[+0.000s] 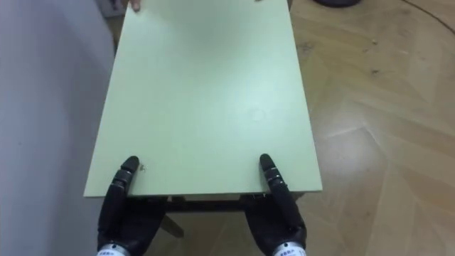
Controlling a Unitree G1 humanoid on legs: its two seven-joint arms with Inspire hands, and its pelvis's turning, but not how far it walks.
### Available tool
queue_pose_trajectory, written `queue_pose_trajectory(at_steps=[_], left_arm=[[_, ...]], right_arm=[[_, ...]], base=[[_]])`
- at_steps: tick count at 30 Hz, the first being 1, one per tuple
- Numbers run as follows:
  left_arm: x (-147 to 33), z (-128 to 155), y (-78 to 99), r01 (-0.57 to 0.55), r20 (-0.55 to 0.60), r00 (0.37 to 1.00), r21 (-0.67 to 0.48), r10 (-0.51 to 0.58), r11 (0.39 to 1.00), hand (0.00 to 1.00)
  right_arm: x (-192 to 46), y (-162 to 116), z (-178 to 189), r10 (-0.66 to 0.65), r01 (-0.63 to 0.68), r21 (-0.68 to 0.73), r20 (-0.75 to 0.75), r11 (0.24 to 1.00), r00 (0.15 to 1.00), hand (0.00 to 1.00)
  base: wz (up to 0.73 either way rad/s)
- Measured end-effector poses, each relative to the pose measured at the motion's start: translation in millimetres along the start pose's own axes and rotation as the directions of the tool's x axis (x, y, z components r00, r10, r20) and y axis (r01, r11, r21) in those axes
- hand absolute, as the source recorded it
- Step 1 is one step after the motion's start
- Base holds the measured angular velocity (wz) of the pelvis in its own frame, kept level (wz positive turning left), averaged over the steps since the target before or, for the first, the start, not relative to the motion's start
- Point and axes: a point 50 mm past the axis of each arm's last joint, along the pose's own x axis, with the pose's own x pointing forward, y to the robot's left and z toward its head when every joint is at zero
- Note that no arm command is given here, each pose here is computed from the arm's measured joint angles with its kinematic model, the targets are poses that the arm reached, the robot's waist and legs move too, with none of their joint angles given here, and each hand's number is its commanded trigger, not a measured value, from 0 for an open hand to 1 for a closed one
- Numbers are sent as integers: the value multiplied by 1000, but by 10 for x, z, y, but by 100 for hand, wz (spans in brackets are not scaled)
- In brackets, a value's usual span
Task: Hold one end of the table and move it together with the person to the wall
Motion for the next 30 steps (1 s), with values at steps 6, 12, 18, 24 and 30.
queue_pose_trajectory(at_steps=[6,12,18,24,30], left_arm=[[1,2,4,-8,6,1000,-4,8,1000,100],[-29,13,50,-28,18,999,-10,28,1000,100],[-24,25,53,-30,14,999,-15,30,999,100],[-21,5,69,-37,13,999,-24,37,999,100],[9,-16,106,-49,-4,999,-17,49,999,100]], right_arm=[[17,11,1,-5,5,-7,-7,1000,1000,100],[26,-26,-31,-22,22,-16,-24,1000,999,100],[36,-21,-11,-20,19,-22,-29,1000,999,100],[48,-22,1,-20,19,-30,-37,999,999,100],[36,-55,18,-34,33,-35,-31,999,999,100]], base=[[19],[31],[25],[0],[-3]])
